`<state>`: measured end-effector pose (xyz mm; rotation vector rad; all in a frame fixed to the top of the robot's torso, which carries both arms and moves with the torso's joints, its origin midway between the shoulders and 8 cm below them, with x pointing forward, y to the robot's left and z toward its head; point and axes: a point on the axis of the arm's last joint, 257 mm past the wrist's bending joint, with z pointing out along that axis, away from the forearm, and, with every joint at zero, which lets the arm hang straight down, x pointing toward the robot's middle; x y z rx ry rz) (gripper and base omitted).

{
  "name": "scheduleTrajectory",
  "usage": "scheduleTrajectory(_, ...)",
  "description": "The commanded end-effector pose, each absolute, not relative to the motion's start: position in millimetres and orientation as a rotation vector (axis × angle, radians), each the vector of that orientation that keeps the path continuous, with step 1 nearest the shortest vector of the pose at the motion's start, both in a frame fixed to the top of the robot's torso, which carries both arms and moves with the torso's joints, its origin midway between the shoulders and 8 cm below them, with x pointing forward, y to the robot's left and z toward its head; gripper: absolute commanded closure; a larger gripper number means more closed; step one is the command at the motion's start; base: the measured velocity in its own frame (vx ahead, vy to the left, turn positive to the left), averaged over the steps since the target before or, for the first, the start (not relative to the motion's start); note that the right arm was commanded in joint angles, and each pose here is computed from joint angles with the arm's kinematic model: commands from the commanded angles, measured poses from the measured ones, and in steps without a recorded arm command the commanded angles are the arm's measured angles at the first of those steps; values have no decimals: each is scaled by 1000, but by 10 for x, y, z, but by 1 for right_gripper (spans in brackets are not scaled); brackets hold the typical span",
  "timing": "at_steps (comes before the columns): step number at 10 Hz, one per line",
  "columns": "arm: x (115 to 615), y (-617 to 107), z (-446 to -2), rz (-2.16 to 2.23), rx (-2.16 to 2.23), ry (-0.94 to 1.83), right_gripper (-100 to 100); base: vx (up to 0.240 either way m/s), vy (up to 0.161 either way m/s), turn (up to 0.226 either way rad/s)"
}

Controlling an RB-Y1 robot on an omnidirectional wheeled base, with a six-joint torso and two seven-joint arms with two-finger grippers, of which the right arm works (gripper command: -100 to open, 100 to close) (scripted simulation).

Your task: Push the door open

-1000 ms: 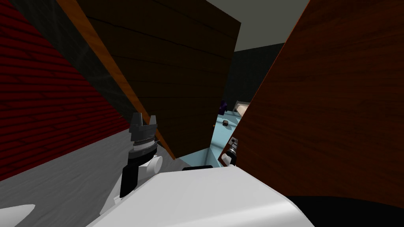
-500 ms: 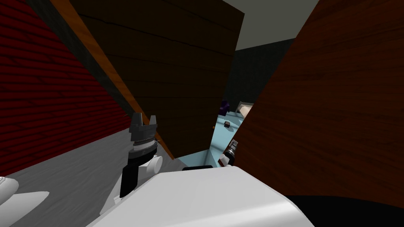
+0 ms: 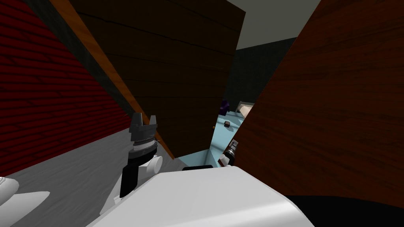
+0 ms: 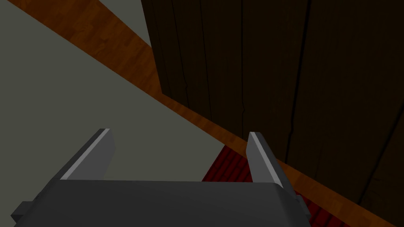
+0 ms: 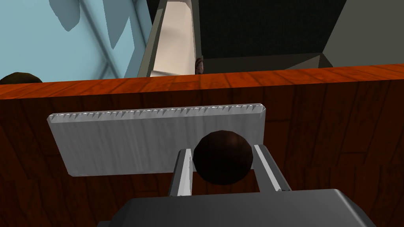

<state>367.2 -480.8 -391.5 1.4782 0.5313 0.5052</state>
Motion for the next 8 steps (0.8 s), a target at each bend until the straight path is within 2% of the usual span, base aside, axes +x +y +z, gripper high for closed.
scheduleTrajectory(1,3653,-4865,-3883,494,1472,514,100,-4,-109,57)
scheduleTrajectory(4,3627,-4929,-3847,479,1466,491,100,-3,-157,81)
scheduleTrajectory(8,3571,-5032,-3789,449,1457,447,100,30,-95,37)
